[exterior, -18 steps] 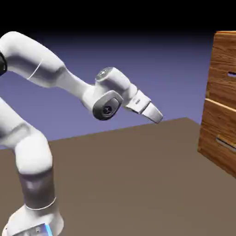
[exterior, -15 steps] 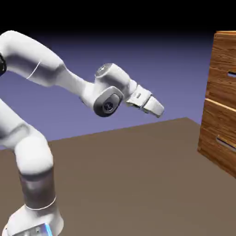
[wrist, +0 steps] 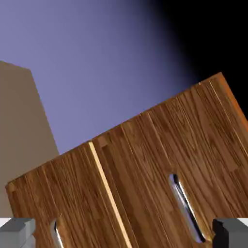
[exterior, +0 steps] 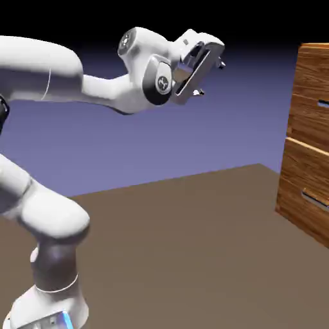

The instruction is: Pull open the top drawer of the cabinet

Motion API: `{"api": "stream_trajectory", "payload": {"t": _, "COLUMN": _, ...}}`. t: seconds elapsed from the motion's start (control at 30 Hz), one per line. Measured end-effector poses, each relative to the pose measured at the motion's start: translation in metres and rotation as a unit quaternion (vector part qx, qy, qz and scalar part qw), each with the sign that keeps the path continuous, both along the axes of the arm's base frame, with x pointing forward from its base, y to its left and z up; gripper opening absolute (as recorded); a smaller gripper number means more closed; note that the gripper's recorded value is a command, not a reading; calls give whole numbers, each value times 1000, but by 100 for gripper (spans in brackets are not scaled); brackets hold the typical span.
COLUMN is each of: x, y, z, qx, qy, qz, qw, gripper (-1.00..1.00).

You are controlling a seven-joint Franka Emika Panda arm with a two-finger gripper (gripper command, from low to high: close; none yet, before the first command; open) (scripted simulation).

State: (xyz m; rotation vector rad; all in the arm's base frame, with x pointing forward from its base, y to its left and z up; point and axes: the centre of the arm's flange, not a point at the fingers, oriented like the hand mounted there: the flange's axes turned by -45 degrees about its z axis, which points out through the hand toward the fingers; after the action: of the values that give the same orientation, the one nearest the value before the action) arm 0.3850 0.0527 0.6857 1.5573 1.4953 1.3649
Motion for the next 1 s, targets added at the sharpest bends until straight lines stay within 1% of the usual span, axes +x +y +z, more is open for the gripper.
{"api": "stream_trajectory", "payload": {"t": 0.1, "x": -3, "y": -7, "z": 27, "qx": -77, "qy": -53, "qz": 34, "qw": 995, "gripper": 0}}
{"api": "stream_trajectory", "payload": {"t": 0.23, "x": -3, "y": -20, "z": 57, "qx": -178, "qy": -120, "qz": 66, "qw": 974, "gripper": 0}}
{"api": "stream_trajectory", "payload": {"t": 0.47, "x": 9, "y": -54, "z": 94, "qx": -349, "qy": -217, "qz": 88, "qw": 907, "gripper": 0}}
{"api": "stream_trajectory", "payload": {"t": 0.73, "x": 48, "y": -96, "z": 106, "qx": -532, "qy": -280, "qz": 82, "qw": 795, "gripper": 0}}
{"api": "stream_trajectory", "payload": {"t": 1.0, "x": 112, "y": -128, "z": 86, "qx": -701, "qy": -287, "qz": 72, "qw": 649, "gripper": 0}}
